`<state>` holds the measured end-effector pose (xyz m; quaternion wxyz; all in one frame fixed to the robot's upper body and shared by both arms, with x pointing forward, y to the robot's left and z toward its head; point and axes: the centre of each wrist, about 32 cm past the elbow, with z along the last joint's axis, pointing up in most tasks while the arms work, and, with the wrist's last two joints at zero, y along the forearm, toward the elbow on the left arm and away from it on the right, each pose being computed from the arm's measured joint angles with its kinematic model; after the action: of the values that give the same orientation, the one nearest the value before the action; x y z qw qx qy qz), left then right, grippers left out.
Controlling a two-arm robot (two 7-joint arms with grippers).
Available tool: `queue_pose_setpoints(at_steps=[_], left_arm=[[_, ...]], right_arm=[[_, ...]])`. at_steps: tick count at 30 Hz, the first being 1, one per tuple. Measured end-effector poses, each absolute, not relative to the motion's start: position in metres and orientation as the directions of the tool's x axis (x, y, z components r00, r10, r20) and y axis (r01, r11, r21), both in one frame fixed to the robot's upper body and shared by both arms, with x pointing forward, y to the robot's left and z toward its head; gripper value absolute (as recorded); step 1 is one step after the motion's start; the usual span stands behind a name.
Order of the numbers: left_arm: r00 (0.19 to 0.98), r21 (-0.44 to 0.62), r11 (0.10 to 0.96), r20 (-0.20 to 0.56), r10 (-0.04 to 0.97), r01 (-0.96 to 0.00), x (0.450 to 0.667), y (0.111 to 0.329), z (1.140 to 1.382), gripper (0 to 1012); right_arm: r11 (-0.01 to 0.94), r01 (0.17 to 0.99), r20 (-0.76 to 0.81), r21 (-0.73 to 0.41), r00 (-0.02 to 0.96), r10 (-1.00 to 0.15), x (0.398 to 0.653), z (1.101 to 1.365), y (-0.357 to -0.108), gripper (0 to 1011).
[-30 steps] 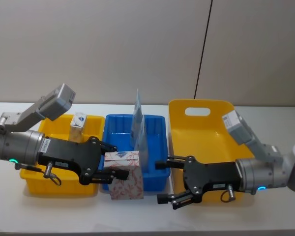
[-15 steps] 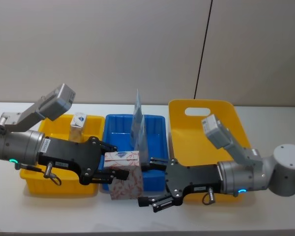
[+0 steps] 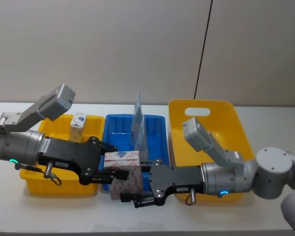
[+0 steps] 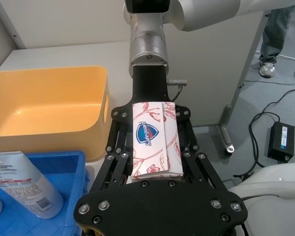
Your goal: Bimanual collaborative sorting of washing and personal care products
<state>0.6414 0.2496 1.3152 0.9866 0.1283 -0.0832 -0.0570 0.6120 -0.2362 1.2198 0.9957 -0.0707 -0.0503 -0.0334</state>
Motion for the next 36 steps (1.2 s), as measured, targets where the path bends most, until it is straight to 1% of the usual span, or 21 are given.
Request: queue_pose_setpoints(at_steps=[3,6,7,10,11,12,14,16,19,20,22,23,25,26,28,29,32,33,36], left_arm=[[0.980,0.263,0.961,0.150,-0.134,0.091,0.641,0.250,1.315,383],[0.980,0.263,0.961,0.150,-0.134,0.091,0.641,0.250,1.315,383],[0.980,0.263,0.961,0.150,-0.133,0.091,0.641,0.250,1.315,383],[0.980,0.263,0.961,0.150,-0.132,0.089,0.641,0.250,1.315,383],[0.980,0.263,0.961,0.150,-0.132,0.089,0.641,0.250,1.315,383],[0.980,0.263,0.961,0.150,-0.131,0.088,0.641,0.250,1.315,383],[0.980,0.263,0.961,0.150,-0.131,0.088,0.641,0.250,1.315,383],[0.980,0.263,0.961,0.150,-0.131,0.088,0.641,0.250,1.315,386],[0.980,0.262,0.961,0.150,-0.132,0.089,0.641,0.250,1.315,439],[0.980,0.261,0.961,0.150,-0.132,0.090,0.641,0.250,1.315,495],[0.980,0.262,0.961,0.150,-0.133,0.091,0.641,0.249,1.315,533],[0.980,0.262,0.961,0.150,-0.134,0.091,0.641,0.249,1.315,587],[0.980,0.262,0.961,0.150,-0.134,0.091,0.641,0.249,1.315,645],[0.980,0.262,0.961,0.150,-0.134,0.091,0.641,0.249,1.315,645],[0.980,0.262,0.961,0.149,-0.134,0.092,0.641,0.249,1.315,747],[0.980,0.262,0.961,0.149,-0.134,0.092,0.641,0.249,1.315,781],[0.980,0.262,0.961,0.149,-0.134,0.092,0.641,0.250,1.315,834],[0.980,0.262,0.961,0.149,-0.134,0.092,0.641,0.250,1.315,882],[0.980,0.262,0.961,0.149,-0.134,0.092,0.641,0.250,1.315,952]], right_arm=[[0.987,0.086,0.109,-0.137,0.991,-0.071,0.612,1.219,-0.232,696],[0.986,0.098,0.112,-0.137,0.990,-0.083,0.612,1.218,-0.229,617],[0.986,0.100,0.113,-0.136,0.990,-0.085,0.612,1.218,-0.228,558],[0.985,0.108,0.116,-0.136,0.989,-0.092,0.613,1.218,-0.227,500],[0.985,0.111,0.117,-0.135,0.989,-0.095,0.613,1.218,-0.226,441],[0.985,0.112,0.117,-0.135,0.988,-0.097,0.613,1.218,-0.225,441],[0.984,0.118,0.119,-0.134,0.988,-0.102,0.613,1.218,-0.225,378],[0.984,0.121,0.120,-0.133,0.987,-0.105,0.613,1.218,-0.225,374],[0.983,0.127,0.122,-0.131,0.986,-0.111,0.613,1.218,-0.225,374],[0.983,0.128,0.122,-0.131,0.986,-0.112,0.613,1.218,-0.225,372],[0.983,0.132,0.123,-0.127,0.986,-0.116,0.613,1.218,-0.225,370],[0.983,0.132,0.123,-0.126,0.986,-0.117,0.613,1.218,-0.225,370],[0.984,0.133,0.125,-0.122,0.985,-0.118,0.612,1.219,-0.226,370],[0.984,0.133,0.125,-0.120,0.985,-0.118,0.612,1.219,-0.226,370],[0.984,0.134,0.126,-0.117,0.985,-0.119,0.612,1.220,-0.228,370],[0.984,0.135,0.126,-0.116,0.985,-0.120,0.612,1.220,-0.228,370],[0.984,0.135,0.128,-0.113,0.984,-0.120,0.610,1.221,-0.231,370],[0.985,0.135,0.129,-0.112,0.984,-0.120,0.610,1.221,-0.232,370],[0.985,0.133,0.132,-0.110,0.984,-0.118,0.607,1.223,-0.236,370]])
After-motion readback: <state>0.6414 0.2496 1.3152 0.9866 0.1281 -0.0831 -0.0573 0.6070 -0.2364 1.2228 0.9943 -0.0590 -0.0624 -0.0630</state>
